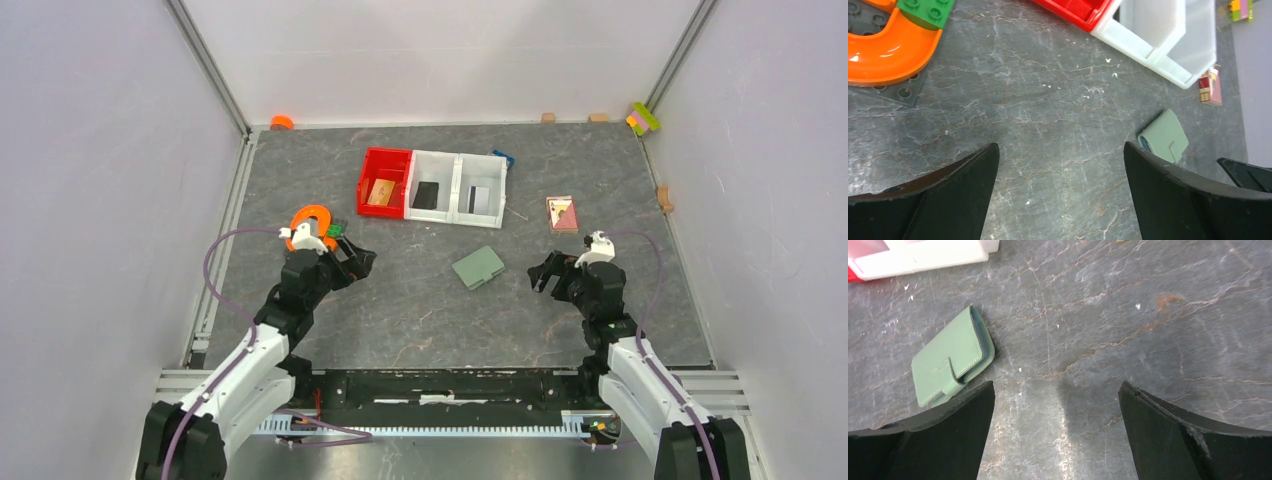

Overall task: Take the credit cards out of the card holder
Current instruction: Adjust the card holder at the center of the board.

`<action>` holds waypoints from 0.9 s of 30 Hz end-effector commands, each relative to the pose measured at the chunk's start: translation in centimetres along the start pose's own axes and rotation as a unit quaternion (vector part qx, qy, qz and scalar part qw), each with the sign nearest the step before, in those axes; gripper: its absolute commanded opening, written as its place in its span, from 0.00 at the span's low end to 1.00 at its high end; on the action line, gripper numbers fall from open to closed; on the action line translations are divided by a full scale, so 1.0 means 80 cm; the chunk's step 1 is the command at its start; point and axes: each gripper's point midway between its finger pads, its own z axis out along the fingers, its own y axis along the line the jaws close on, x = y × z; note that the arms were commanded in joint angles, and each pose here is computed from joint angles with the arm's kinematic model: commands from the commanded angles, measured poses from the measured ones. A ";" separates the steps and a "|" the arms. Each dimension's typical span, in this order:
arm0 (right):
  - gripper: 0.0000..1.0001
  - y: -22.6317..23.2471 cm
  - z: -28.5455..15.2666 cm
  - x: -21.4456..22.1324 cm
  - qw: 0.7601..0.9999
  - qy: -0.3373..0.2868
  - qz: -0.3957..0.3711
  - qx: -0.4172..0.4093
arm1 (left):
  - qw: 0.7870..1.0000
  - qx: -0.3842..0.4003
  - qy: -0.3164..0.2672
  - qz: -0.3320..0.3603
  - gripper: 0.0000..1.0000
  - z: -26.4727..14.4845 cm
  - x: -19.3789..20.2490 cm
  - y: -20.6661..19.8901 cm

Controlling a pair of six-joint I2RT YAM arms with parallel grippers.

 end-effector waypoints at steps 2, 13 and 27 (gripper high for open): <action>0.98 0.023 -0.002 -0.003 0.999 0.025 0.010 -0.036 | 0.997 0.078 -0.003 0.013 1.00 -0.004 -0.005 -0.037; 0.99 0.045 0.007 0.006 0.996 0.042 0.034 -0.070 | 0.975 0.195 0.058 0.089 1.00 0.016 0.039 -0.126; 0.85 0.107 0.021 0.040 0.985 0.082 0.081 -0.131 | 0.934 0.270 0.126 0.195 0.89 0.067 0.075 -0.213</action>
